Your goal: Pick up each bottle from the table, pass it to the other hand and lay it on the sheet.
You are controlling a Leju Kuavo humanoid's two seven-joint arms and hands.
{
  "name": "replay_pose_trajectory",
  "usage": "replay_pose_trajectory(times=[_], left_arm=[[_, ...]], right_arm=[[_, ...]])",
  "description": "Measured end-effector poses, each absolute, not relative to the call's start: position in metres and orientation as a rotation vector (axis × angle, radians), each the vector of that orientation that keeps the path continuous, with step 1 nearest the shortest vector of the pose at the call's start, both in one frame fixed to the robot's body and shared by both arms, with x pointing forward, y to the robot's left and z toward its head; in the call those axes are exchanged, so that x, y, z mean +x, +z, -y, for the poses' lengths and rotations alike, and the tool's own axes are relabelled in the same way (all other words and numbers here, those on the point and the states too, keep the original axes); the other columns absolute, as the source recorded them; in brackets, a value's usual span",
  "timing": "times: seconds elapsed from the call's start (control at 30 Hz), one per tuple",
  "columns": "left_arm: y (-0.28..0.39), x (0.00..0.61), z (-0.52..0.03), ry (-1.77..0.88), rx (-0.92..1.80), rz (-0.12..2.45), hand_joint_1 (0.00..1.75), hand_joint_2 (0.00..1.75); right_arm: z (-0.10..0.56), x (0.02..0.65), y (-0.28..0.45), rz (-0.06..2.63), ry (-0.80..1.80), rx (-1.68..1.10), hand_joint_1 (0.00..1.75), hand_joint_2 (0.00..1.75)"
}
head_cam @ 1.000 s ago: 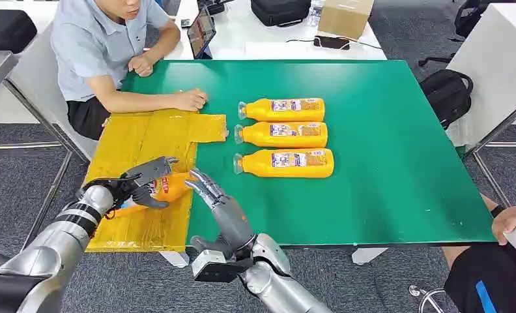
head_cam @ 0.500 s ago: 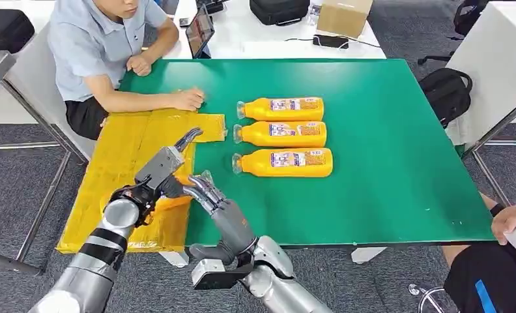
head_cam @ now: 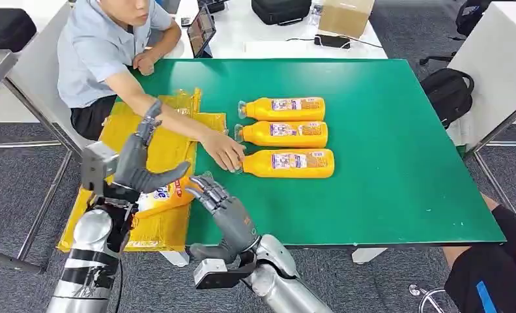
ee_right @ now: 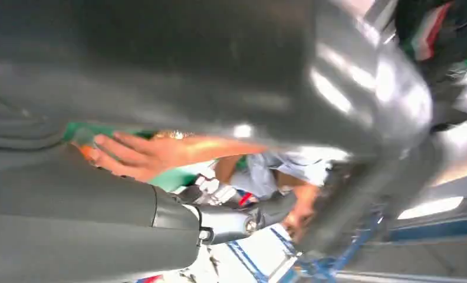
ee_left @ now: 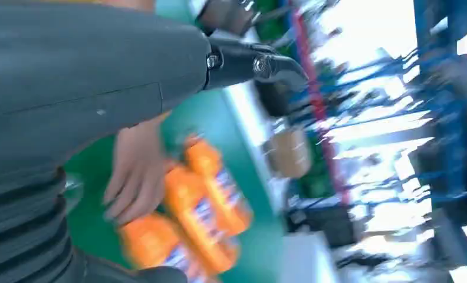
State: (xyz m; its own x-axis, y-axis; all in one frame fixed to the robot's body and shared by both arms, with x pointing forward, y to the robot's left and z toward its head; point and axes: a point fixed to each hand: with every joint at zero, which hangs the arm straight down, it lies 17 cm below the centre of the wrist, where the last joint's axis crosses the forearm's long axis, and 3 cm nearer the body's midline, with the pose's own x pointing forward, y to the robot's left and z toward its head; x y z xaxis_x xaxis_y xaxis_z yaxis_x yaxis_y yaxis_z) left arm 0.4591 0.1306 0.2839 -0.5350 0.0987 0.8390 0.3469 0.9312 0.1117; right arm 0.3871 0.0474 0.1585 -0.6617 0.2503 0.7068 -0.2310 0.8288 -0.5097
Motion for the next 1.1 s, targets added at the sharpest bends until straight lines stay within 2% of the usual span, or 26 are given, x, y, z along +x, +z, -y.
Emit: replay_pose_trajectory(times=[0.03, 0.2, 0.4, 0.53, 0.73, 0.93, 1.1], left_arm=[[0.290, 0.458, -0.135, -0.289, -0.320, 2.142, 0.00, 1.75], [0.312, 0.448, -0.168, -0.005, -0.330, 2.187, 0.00, 1.75], [0.307, 0.407, -0.229, 0.303, -0.164, 2.190, 0.00, 1.75], [0.297, 0.386, -0.234, 0.296, -0.106, 2.187, 0.00, 1.75], [0.294, 0.378, -0.238, 0.294, -0.063, 2.184, 0.00, 1.75], [0.275, 0.369, -0.239, 0.179, 0.162, 2.126, 0.00, 1.75], [0.261, 0.358, -0.243, 0.164, 0.215, 2.086, 0.00, 1.75]], right_arm=[[-0.046, 0.387, 0.158, 2.180, 0.750, -0.040, 0.00, 1.75], [-0.017, 0.399, 0.151, 2.182, 0.900, -0.388, 0.00, 1.75], [0.083, 0.421, 0.159, 2.022, 0.898, -0.801, 0.00, 1.75], [0.137, 0.414, 0.165, 1.977, 0.842, -0.941, 0.00, 1.75], [0.165, 0.407, 0.172, 1.956, 0.818, -1.022, 0.00, 1.75], [0.204, 0.421, 0.141, 1.687, 0.929, -1.178, 0.00, 1.75], [0.233, 0.429, 0.106, 1.506, 0.946, -1.150, 0.00, 1.75]])
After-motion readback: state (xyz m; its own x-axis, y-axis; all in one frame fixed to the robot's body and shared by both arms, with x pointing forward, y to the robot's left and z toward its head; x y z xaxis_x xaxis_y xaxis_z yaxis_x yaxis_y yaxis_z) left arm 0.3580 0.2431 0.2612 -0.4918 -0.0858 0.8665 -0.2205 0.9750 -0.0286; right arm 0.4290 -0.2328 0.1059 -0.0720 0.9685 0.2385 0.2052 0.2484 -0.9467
